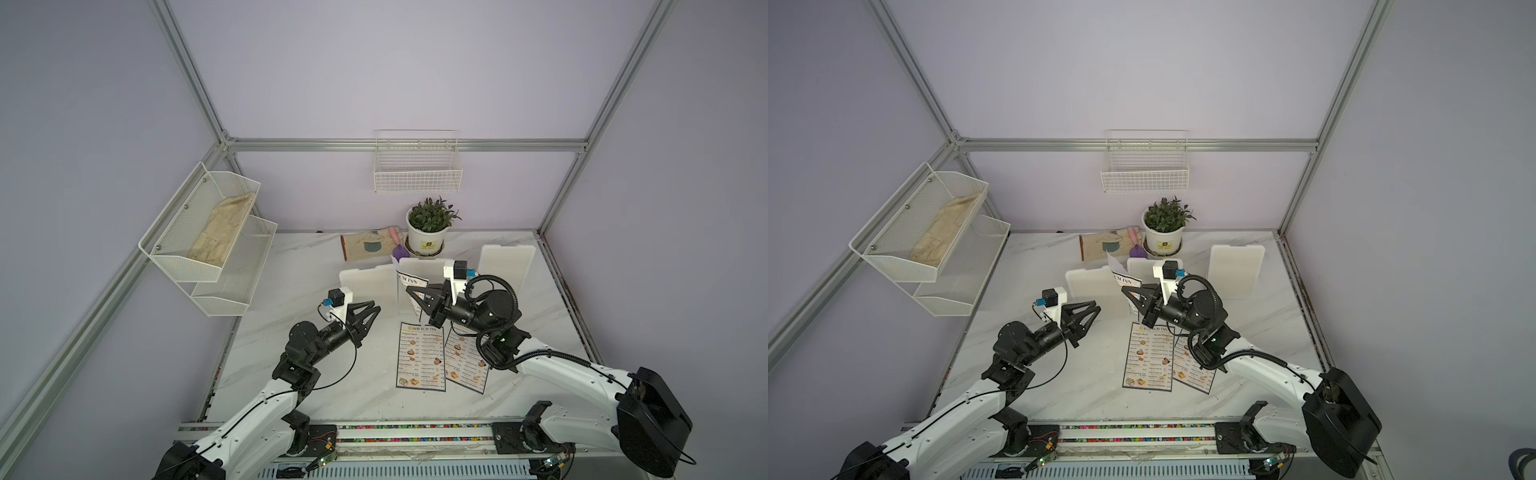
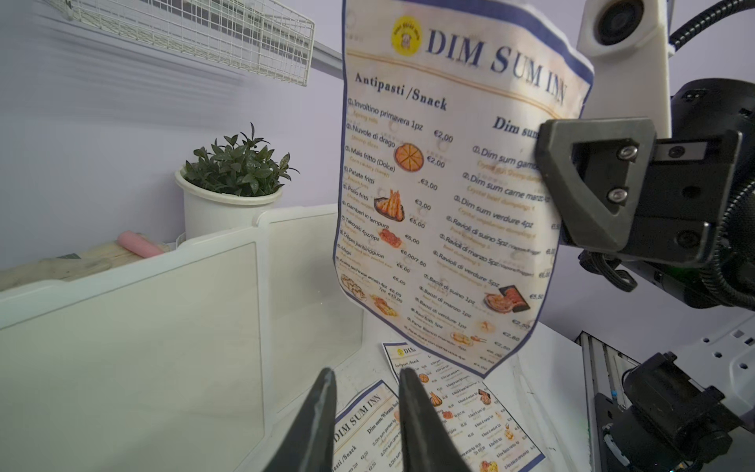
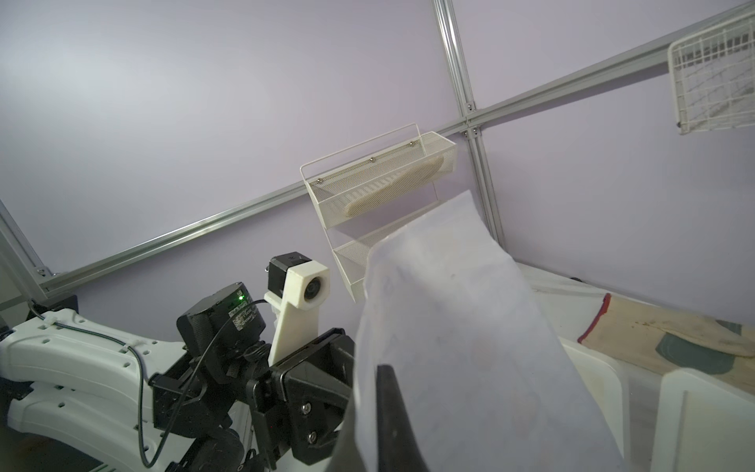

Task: Insert the menus into the narrow rack
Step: Pick up the menu from the center of the board.

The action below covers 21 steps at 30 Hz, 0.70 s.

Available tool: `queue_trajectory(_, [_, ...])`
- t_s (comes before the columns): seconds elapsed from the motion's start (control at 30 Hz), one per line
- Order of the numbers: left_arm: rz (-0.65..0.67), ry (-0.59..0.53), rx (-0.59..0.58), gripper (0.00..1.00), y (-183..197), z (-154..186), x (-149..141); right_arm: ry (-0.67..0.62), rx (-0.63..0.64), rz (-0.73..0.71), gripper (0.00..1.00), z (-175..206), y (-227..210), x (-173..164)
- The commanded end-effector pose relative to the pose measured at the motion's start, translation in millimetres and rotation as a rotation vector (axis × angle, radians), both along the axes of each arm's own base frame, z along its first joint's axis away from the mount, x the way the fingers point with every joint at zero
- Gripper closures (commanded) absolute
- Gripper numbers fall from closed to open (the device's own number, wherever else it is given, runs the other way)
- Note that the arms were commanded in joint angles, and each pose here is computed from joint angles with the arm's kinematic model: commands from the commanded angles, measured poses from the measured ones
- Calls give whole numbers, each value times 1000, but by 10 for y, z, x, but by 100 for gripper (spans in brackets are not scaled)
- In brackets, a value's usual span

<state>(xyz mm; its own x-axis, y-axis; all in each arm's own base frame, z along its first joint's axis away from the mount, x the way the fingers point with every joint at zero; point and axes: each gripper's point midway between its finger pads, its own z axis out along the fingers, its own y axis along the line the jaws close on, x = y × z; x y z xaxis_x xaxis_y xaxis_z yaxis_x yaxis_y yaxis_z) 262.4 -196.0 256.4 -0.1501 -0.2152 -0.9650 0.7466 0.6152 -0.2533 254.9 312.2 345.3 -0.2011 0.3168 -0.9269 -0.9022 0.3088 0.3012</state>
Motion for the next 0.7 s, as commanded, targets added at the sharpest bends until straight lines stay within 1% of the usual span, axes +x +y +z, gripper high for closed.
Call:
queue_trajectory(0.0, [43, -106, -19, 66, 66, 422, 112, -41, -8, 78, 100, 171, 92, -63])
queue_trajectory(0.1, [33, -133, -33, 64, 133, 520, 126, -80, -72, 157, 100, 194, 184, -165])
queue_trajectory(0.2, [-16, -163, -50, 60, 181, 572, 73, -132, -129, 235, 100, 166, 221, -310])
queue_trajectory(0.3, [-58, -213, -63, 52, 208, 582, -24, -187, -174, 287, 100, 128, 191, -469])
queue_trajectory(0.43, [-115, -270, -43, 47, 172, 534, -174, -230, -179, 288, 100, 161, 90, -608])
queue_trajectory(0.57, [-190, -324, -44, 44, 122, 503, -353, -227, -163, 287, 100, 184, 61, -640])
queue_trajectory(0.67, [-193, -318, -44, 43, 116, 478, -344, -229, -142, 320, 100, 224, 75, -680])
